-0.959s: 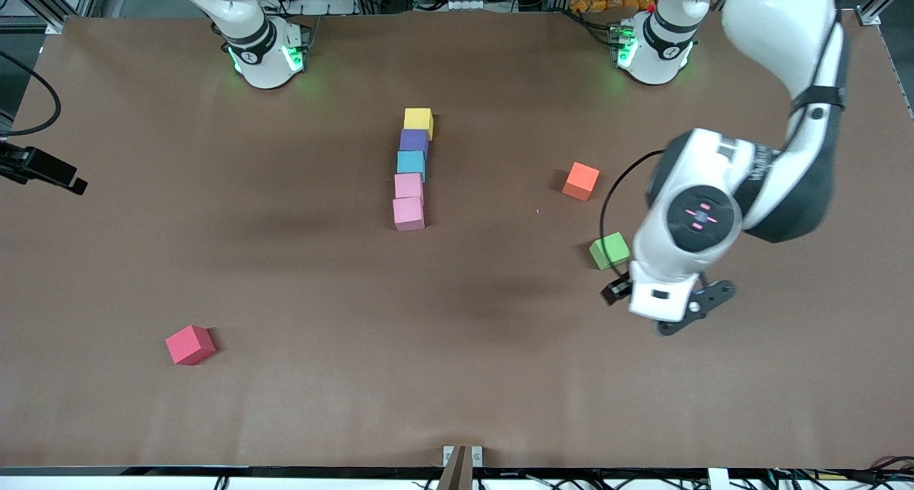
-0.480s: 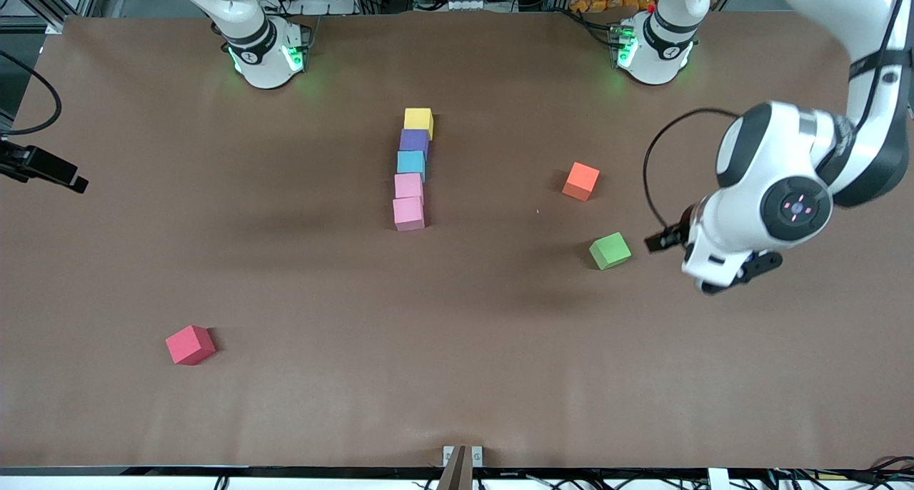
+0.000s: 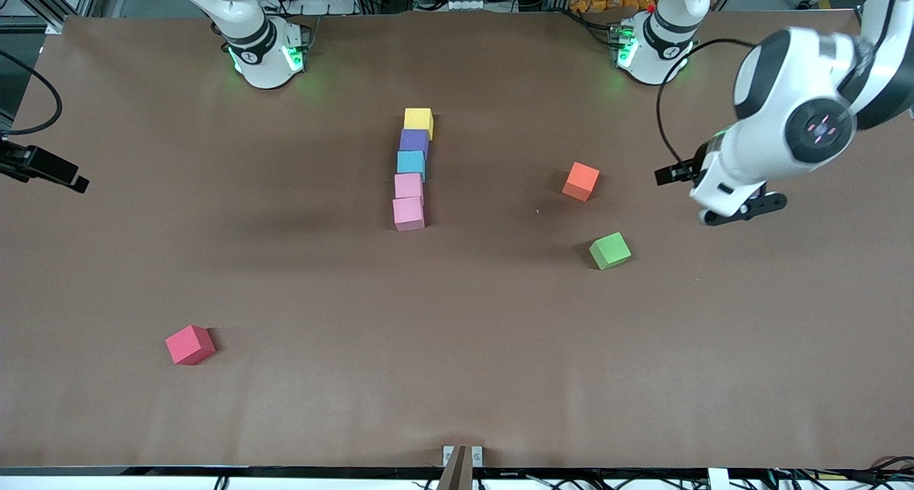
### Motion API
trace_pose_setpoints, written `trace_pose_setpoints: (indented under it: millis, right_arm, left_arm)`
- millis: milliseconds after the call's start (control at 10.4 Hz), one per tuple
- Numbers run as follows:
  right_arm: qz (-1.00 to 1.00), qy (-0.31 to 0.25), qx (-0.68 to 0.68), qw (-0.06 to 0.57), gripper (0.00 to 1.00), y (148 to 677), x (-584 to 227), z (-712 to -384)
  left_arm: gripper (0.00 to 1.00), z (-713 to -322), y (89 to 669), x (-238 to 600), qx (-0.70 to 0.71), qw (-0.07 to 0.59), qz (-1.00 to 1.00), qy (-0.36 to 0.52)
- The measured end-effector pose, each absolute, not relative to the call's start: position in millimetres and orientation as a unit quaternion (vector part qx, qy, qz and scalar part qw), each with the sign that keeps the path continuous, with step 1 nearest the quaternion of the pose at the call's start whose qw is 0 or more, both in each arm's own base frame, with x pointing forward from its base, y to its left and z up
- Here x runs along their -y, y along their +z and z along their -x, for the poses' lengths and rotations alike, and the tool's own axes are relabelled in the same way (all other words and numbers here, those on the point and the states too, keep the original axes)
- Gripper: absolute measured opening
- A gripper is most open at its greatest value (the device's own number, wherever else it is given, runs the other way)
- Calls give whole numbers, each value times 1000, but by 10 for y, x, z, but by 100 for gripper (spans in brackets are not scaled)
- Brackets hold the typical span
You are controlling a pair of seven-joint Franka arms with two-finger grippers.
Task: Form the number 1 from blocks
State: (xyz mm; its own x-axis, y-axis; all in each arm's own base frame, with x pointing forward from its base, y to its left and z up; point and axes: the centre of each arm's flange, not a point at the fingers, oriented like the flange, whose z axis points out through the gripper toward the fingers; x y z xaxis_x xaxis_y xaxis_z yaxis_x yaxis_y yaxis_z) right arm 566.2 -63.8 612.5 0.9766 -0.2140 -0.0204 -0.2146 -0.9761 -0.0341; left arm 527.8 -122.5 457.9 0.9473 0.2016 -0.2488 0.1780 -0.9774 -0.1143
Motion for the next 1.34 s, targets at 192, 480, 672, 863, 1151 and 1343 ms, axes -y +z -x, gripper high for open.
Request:
trace_pose_setpoints:
  millis: [192,480,672,863,1151,1343]
  right_arm:
    - [994,8,-108,18,100,6124,636,-5662]
    - [994,9,-108,18,100,6124,636,-5662]
    - [994,9,-108,18,100,6124,636,-5661]
    - [994,9,-108,18,100,6124,636,-5661]
    - [994,12,-108,18,100,6119,637,-5655]
    - [994,12,-108,18,100,6118,637,-5654]
  left_arm:
    - [100,-5404,4985,1243,67,23,995,65]
    - [100,-5555,5451,1233,-6,4,1000,5]
    - [100,-5610,5724,1220,-26,-1,999,-24]
    - [100,-5567,5998,1242,-32,-1,999,-24]
    - [100,-5373,6286,1269,-52,6,999,-1]
    - [100,-5351,6481,1266,-58,3,998,-14]
